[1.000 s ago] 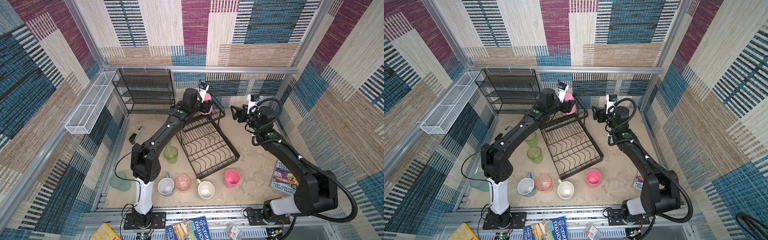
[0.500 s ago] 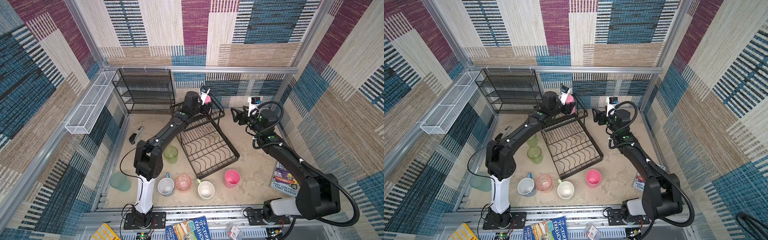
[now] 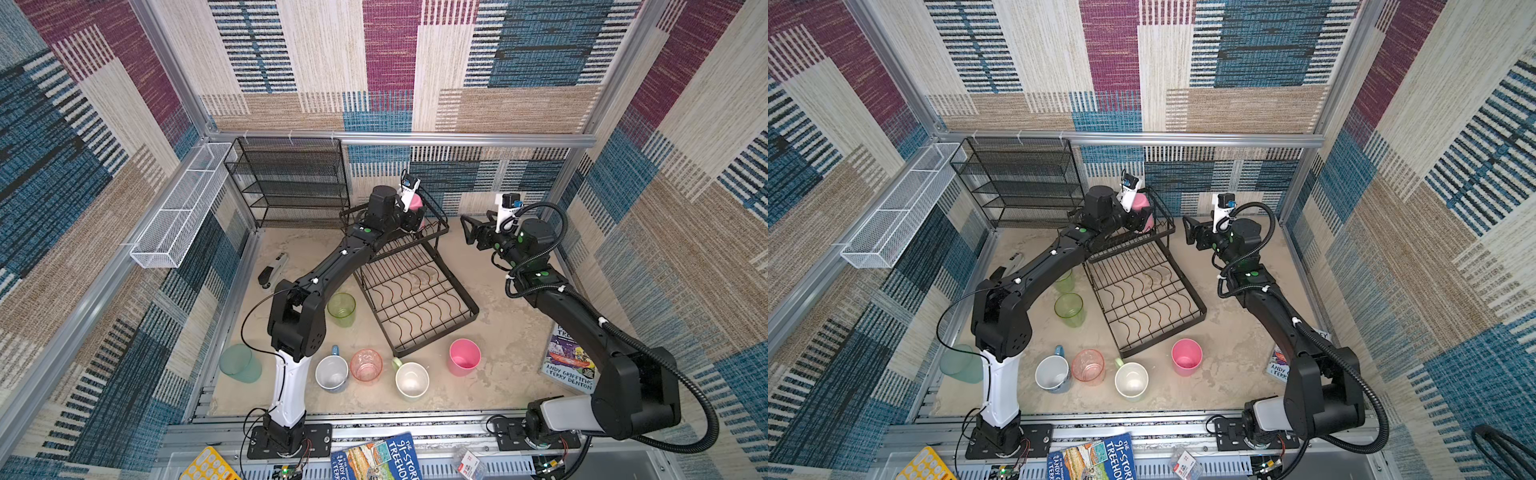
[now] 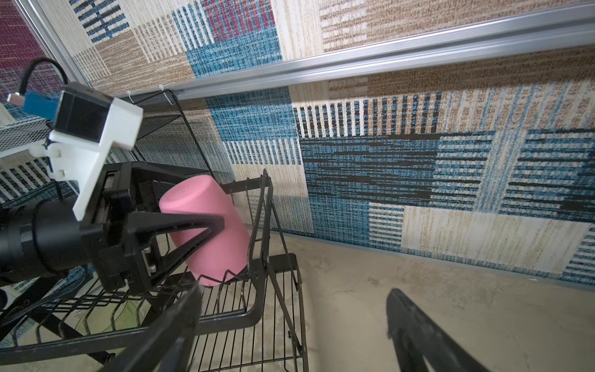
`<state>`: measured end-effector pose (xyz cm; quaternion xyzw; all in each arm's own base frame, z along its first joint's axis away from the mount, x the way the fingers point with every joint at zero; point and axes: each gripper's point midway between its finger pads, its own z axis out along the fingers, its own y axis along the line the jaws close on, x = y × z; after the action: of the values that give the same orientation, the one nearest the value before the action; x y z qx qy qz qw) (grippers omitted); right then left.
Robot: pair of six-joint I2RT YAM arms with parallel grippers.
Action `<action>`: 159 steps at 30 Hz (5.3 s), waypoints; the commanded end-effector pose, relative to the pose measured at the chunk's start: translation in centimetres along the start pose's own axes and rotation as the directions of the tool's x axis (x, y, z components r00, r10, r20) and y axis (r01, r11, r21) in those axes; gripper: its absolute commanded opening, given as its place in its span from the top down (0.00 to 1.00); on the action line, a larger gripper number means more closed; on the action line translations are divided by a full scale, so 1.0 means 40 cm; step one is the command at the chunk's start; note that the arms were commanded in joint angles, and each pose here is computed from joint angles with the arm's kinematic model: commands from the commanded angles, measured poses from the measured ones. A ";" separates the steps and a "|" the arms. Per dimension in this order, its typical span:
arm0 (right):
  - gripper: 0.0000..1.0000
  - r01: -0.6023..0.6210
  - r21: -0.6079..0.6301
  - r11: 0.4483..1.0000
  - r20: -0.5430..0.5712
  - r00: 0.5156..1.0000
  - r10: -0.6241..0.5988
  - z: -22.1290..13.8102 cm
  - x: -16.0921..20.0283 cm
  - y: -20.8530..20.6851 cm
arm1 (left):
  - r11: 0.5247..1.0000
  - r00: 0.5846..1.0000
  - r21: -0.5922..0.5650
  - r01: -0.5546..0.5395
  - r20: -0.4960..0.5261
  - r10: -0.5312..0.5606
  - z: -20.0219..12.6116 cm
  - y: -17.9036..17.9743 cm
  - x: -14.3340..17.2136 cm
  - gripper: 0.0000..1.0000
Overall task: Load cups into a dish rack
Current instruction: Place the cup upside down at the dish rack, then pick up the cup from the bottom-center of the table, then place the cup upside down at the dish rack.
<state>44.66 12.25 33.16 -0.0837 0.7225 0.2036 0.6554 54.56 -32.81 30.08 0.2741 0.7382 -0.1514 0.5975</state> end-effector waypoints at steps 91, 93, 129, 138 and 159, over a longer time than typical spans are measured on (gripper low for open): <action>0.60 0.039 0.173 0.984 -0.921 0.359 0.148 -0.561 0.649 0.388 | 0.986 0.957 -0.005 0.164 -0.242 -0.161 -0.719 -0.057 0.120 0.06; 0.62 0.055 0.170 0.984 -0.918 0.371 0.137 -0.551 0.658 0.382 | 0.986 0.957 -0.004 0.165 -0.241 -0.161 -0.719 -0.058 0.122 0.06; 1.00 0.195 0.075 0.978 -0.891 0.453 -0.022 -0.491 0.522 0.379 | 0.978 0.947 -0.040 0.204 -0.244 -0.207 -0.709 -0.031 0.127 0.06; 1.00 0.179 -0.012 0.984 -0.773 0.622 -0.122 -0.394 0.275 0.416 | 0.970 0.945 -0.057 0.235 -0.221 -0.242 -0.720 -0.014 0.111 0.06; 1.00 0.086 -0.356 0.930 -0.126 0.982 -0.139 -0.131 -0.315 0.564 | 0.797 0.788 -0.040 0.603 -0.122 -0.603 -0.708 0.064 -0.058 0.06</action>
<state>31.95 27.51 46.71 -0.2379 0.7683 0.2549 0.5368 33.63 -14.75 38.14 0.0683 0.8330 -0.2514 0.4880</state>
